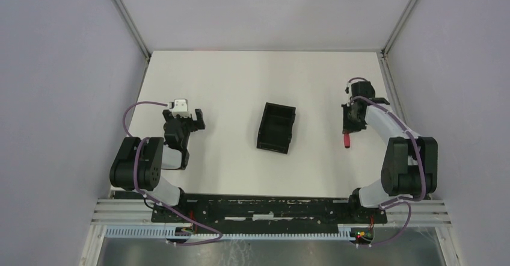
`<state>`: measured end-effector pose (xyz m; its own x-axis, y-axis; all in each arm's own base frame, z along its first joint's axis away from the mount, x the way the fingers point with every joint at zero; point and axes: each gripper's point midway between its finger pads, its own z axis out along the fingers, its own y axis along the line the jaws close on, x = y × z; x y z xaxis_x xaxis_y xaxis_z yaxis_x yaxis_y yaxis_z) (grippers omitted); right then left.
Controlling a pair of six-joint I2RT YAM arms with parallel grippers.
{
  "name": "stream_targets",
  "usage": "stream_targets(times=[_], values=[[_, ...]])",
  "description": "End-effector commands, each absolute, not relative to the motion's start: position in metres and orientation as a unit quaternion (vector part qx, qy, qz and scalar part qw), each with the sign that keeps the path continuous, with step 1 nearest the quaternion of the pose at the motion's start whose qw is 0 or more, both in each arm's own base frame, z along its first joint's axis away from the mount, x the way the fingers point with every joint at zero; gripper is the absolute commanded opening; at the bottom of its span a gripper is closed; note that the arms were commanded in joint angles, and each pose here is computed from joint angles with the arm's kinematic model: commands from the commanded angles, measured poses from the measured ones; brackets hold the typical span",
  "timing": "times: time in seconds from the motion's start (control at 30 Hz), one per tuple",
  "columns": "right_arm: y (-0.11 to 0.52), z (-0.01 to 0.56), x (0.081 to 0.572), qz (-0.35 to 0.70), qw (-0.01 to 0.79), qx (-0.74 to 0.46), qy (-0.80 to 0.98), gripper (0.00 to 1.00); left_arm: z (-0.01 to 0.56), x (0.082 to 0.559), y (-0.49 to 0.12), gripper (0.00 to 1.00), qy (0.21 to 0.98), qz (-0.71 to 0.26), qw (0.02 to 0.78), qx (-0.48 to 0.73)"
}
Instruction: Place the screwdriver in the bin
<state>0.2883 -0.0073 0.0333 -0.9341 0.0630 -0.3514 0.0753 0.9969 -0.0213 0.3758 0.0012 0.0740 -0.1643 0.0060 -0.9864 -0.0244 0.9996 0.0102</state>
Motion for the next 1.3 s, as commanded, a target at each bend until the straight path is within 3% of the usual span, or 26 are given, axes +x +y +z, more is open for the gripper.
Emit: stream_targets(times=[0.0,0.13,0.27,0.47,0.77,1.27], values=[[-0.013,0.107,0.307,-0.031,0.226,0.037,0.973,0.0,0.088,0.38,0.0,1.0,0.746,-0.001,0.665,-0.018],[-0.003,0.123,0.304,-0.006,0.223,0.047,0.974,0.0,0.089,0.38,0.001,1.0,0.746,-0.001,0.665,-0.018],[0.04,0.146,0.318,0.055,0.277,0.049,0.958,0.0,0.088,0.38,0.0,1.0,0.747,-0.001,0.665,-0.018],[0.17,0.197,0.343,0.118,0.386,-0.016,0.915,0.0,0.088,0.38,0.001,1.0,0.747,-0.001,0.665,-0.018],[0.275,0.146,0.342,0.107,0.365,-0.132,0.915,0.0,0.089,0.38,0.001,1.0,0.746,-0.001,0.665,-0.018],[0.261,0.089,0.33,0.038,0.326,-0.14,0.934,0.0,0.088,0.38,0.001,1.0,0.747,-0.001,0.665,-0.018]])
